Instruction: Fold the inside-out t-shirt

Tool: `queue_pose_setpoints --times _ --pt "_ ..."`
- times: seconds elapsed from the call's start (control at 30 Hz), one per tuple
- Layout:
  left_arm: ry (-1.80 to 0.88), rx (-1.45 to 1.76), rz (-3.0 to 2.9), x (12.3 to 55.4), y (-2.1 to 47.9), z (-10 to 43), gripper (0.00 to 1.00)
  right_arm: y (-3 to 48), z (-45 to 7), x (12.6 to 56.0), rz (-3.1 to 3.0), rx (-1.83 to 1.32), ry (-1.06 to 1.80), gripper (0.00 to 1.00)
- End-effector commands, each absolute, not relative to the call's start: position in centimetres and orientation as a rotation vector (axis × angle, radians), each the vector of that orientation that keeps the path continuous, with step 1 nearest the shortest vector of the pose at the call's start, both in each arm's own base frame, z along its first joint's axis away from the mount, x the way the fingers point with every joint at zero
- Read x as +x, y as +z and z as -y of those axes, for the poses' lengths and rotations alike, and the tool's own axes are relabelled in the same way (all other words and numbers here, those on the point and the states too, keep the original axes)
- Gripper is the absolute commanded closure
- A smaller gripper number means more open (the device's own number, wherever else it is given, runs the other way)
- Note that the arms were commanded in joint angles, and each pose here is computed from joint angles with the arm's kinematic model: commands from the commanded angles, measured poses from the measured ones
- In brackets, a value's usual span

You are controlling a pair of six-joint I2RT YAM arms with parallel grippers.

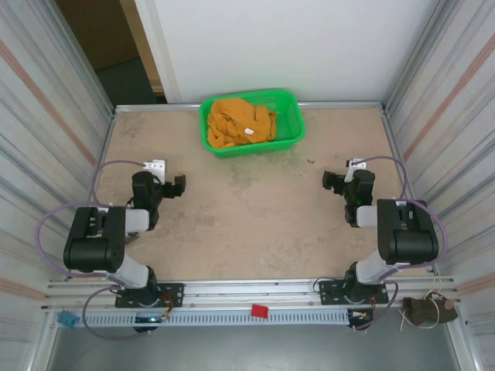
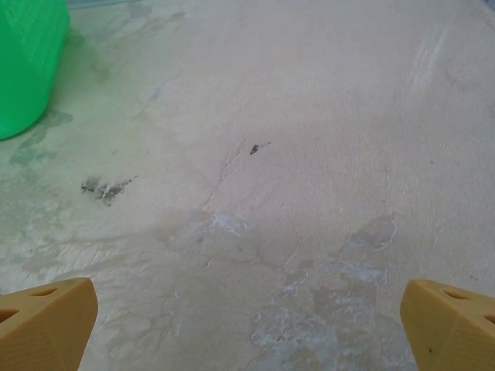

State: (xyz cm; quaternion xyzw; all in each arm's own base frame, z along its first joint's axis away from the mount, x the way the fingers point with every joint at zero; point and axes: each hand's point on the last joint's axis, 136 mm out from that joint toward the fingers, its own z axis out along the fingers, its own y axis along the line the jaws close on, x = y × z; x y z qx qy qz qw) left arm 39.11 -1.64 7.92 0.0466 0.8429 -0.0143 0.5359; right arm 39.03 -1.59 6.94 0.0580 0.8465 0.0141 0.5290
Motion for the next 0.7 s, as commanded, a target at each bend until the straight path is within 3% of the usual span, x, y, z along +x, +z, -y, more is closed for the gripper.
queue_pose_setpoints --times 0.0,0.67 --pt "-0.024 0.127 -1.972 39.69 9.03 1.59 0.01 8.07 1.67 39.49 -1.988 0.126 0.028 0.01" --pt "-0.037 0.117 -1.982 39.84 8.91 1.44 0.01 8.02 1.71 39.56 -1.991 0.130 0.038 0.01"
